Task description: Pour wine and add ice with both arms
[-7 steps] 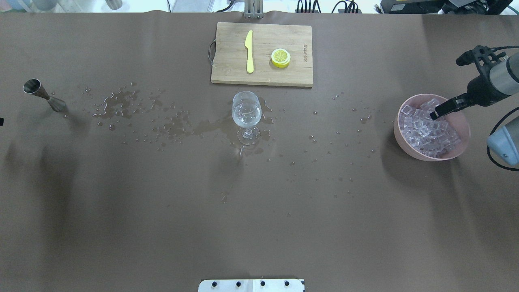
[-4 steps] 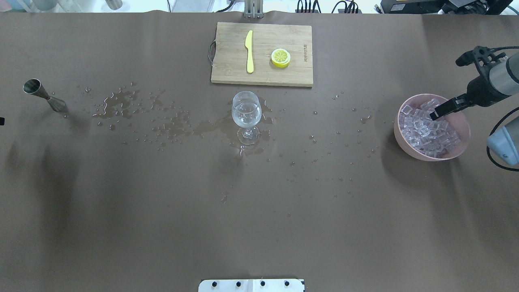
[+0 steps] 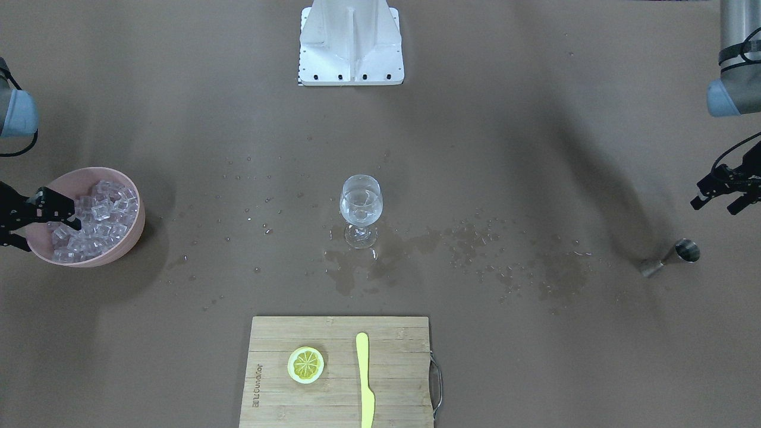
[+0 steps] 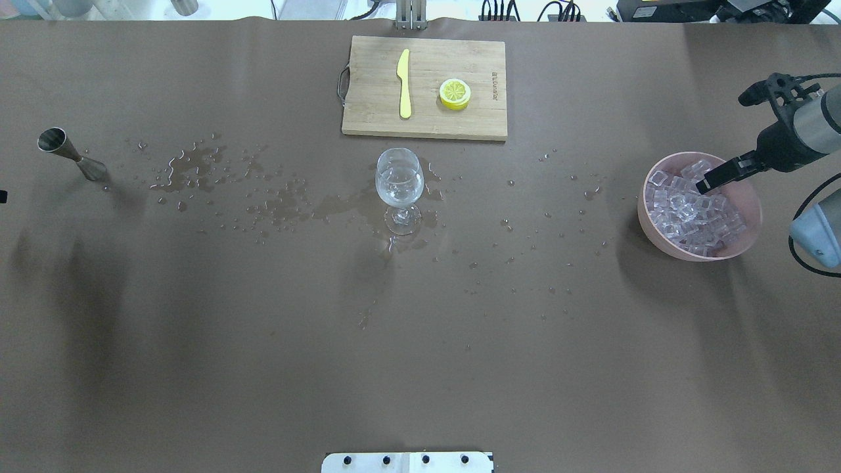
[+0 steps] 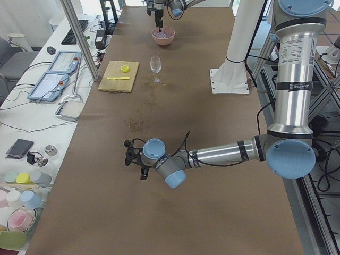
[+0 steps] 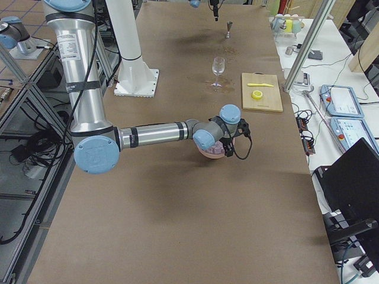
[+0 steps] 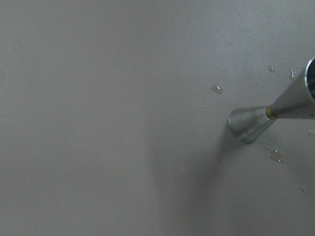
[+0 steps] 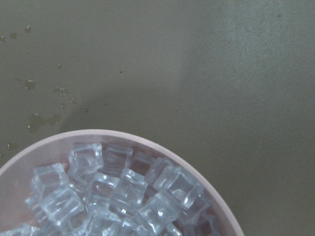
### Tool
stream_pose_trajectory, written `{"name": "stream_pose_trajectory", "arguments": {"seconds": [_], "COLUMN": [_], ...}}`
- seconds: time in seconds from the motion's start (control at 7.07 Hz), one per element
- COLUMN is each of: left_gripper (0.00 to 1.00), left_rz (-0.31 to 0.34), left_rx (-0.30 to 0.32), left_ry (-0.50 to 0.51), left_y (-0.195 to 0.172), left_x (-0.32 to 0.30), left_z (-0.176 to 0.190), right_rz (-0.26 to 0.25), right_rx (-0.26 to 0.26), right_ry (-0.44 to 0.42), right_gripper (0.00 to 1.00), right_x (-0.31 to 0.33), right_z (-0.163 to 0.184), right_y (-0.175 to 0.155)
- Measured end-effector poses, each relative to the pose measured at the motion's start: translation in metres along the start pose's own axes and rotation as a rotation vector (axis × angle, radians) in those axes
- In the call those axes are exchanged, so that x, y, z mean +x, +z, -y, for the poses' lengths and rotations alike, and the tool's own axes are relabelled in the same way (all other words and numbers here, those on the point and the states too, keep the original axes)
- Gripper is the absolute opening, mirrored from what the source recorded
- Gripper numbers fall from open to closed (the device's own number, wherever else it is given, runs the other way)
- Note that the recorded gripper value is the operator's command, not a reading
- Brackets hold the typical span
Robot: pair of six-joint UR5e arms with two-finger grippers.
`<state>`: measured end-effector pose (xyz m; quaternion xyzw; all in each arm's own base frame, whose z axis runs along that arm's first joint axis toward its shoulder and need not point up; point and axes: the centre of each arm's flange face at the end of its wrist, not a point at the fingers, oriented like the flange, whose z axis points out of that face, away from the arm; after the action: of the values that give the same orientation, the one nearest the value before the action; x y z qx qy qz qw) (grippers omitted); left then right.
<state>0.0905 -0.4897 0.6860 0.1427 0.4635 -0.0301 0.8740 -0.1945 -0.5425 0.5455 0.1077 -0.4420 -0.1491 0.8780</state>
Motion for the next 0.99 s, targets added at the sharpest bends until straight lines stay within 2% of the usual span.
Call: {"name": "stream_pose_trajectory", "arguments": {"seconds": [0.57,0.99], "left_gripper": [0.98,0.98], "left_rz": [0.001,0.006], "left_rx": [0.001,-0.001], "left_ry": [0.005,0.056], "left_y": [-0.001,-0.001], "left_x": [0.001,0.000], "left_z": [0.000,0.001], "right_rz": [0.002,-0.002], "right_rx": [0.010,0.044], "right_ry": [-0.003,0.011], "right_gripper": [1.00,1.00], "right_x": [-0.002,0.006], "right_z": [0.002,0.007], "right_y": [-0.005,-0.026]}}
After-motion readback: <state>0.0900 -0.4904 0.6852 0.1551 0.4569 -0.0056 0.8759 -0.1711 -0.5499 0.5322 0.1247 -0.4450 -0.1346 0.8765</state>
